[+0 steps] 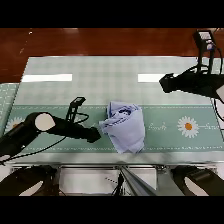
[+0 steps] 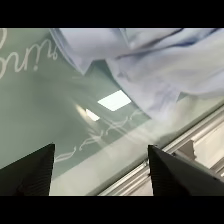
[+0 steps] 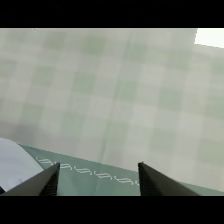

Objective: Fold the shirts.

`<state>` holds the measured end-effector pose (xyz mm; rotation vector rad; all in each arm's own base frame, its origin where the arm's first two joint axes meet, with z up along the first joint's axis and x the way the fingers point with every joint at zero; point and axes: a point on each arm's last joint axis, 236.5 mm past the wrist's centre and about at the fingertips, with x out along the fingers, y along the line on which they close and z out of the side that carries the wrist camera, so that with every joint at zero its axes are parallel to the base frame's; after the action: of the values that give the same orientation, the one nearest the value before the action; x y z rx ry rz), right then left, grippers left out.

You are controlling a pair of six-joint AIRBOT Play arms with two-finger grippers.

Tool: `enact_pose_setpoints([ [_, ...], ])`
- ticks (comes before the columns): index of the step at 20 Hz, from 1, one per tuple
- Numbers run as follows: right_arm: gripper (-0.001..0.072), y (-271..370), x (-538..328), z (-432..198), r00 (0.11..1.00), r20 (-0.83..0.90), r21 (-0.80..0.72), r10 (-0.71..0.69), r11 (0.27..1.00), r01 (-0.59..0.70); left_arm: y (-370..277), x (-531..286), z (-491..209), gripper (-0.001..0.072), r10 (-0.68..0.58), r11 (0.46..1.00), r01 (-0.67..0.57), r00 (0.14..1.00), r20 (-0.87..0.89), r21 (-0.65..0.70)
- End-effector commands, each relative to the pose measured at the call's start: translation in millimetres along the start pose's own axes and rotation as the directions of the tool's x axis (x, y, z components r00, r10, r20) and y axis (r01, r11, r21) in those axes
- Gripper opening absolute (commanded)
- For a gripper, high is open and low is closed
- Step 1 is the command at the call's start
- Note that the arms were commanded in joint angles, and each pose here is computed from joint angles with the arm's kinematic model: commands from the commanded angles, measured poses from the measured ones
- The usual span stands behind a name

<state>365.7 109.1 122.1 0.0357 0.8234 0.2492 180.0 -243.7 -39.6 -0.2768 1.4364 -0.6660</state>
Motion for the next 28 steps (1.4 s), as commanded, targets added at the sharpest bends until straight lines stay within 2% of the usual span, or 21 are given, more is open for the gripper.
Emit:
enact_pose_setpoints([
  [1, 0.054, 1.1, 24.2, -12.1, 0.997, -0.072, 0.052, 0.039, 0.998, -0.036, -6.4, 27.2, 5.7, 0.0678, -0.045, 0.999, 0.045, 0.999, 0.015, -0.028],
  [8, 0.054, 0.4, 48.2, -23.6, 0.991, -0.128, 0.071, 0.045, 0.997, -0.036, -30.4, 75.3, -11.3, 0.0676, -0.18, 0.983, 0.176, 0.98, -0.087, -0.051],
  [14, 0.054, 1.4, 48.1, -23.9, 0.99, -0.129, 0.075, 0.049, 0.996, -0.04, -38.6, 100.7, -5.5, 0.0661, -0.234, 0.964, 0.217, 0.966, -0.105, -0.152],
  [15, 0.0539, 1.6, 48.0, -23.9, 0.99, -0.129, 0.076, 0.05, 0.996, -0.04, -41.4, 105.1, -4.5, 0.0593, -0.235, 0.965, 0.217, 0.965, -0.116, -0.147],
  [18, 0.054, 3.0, 47.7, -25.5, 0.989, -0.136, 0.081, 0.056, 0.996, -0.045, -52.2, 118.6, -3.4, 0.0304, -0.239, 0.963, 0.215, 0.959, -0.152, -0.161],
  [20, 0.0539, 5.2, 47.3, -27.0, 0.988, -0.142, 0.089, 0.065, 0.995, -0.053, -51.6, 122.9, -1.8, 0.0055, -0.236, 0.964, 0.211, 0.959, -0.158, -0.16],
  [21, 0.0539, 5.2, 47.2, -27.9, 0.987, -0.146, 0.089, 0.065, 0.995, -0.053, -51.7, 122.1, -2.1, 0.0019, -0.238, 0.966, 0.215, 0.958, -0.16, -0.146],
  [24, 0.0539, 11.7, 47.3, -28.2, 0.985, -0.147, 0.113, 0.093, 0.991, -0.077, -58.8, 116.2, -14.4, 0.0018, -0.271, 0.962, 0.254, 0.938, -0.215, -0.103],
  [27, 0.0549, 52.4, 58.8, -44.5, 0.939, -0.216, 0.159, 0.268, 0.958, -0.237, -63.6, 112.7, -23.2, 0.0017, -0.291, 0.957, 0.278, 0.923, -0.252, -0.084],
  [28, 0.0573, 64.7, 66.8, -55.8, 0.913, -0.26, 0.166, 0.314, 0.946, -0.279, -64.0, 112.4, -24.0, 0.0017, -0.292, 0.956, 0.28, 0.922, -0.255, -0.084],
])
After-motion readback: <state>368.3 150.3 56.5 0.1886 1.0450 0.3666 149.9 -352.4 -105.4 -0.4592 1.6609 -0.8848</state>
